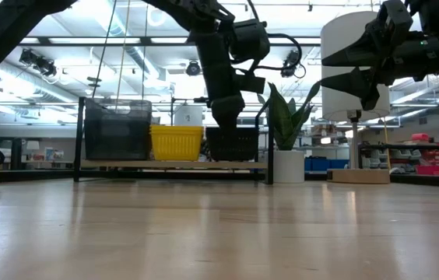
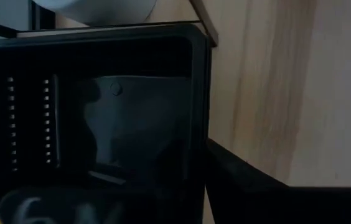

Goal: Stack baskets on shelf by color
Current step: Put the stacked black bin on the shelf

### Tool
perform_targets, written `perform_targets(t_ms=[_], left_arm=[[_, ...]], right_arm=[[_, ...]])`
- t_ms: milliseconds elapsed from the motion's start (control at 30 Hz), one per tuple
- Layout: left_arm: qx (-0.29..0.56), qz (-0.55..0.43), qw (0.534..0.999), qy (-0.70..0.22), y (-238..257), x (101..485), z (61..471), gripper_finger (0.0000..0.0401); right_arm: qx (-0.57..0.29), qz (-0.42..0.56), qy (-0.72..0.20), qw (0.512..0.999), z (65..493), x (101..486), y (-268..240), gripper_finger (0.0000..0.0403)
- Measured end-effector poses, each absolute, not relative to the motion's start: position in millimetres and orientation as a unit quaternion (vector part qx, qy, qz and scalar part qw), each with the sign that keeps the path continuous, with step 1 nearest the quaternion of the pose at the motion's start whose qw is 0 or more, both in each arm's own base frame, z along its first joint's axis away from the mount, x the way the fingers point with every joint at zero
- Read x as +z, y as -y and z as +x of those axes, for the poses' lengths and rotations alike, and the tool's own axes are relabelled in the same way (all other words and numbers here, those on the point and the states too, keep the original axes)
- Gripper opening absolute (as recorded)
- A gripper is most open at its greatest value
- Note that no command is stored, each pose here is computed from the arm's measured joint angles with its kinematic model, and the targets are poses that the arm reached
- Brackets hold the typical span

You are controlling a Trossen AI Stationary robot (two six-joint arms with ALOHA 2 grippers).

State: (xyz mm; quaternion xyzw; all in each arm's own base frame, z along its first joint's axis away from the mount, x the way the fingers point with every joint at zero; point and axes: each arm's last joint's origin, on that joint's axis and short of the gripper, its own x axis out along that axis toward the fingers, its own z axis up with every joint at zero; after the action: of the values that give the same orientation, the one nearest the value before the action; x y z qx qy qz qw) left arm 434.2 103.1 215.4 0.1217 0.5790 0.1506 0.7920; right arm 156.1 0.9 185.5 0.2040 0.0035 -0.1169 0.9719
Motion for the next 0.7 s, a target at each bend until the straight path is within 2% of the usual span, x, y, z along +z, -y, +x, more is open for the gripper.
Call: perform_targets(t_ms=[700], left_arm=[[0.175, 0.147, 0.777, -0.586, -103.2, 215.7, 432.9, 0.0119]], right_arm=[[-0.117, 0.204, -0.003, 0.972, 156.1, 185.5, -0.9, 0.0221]])
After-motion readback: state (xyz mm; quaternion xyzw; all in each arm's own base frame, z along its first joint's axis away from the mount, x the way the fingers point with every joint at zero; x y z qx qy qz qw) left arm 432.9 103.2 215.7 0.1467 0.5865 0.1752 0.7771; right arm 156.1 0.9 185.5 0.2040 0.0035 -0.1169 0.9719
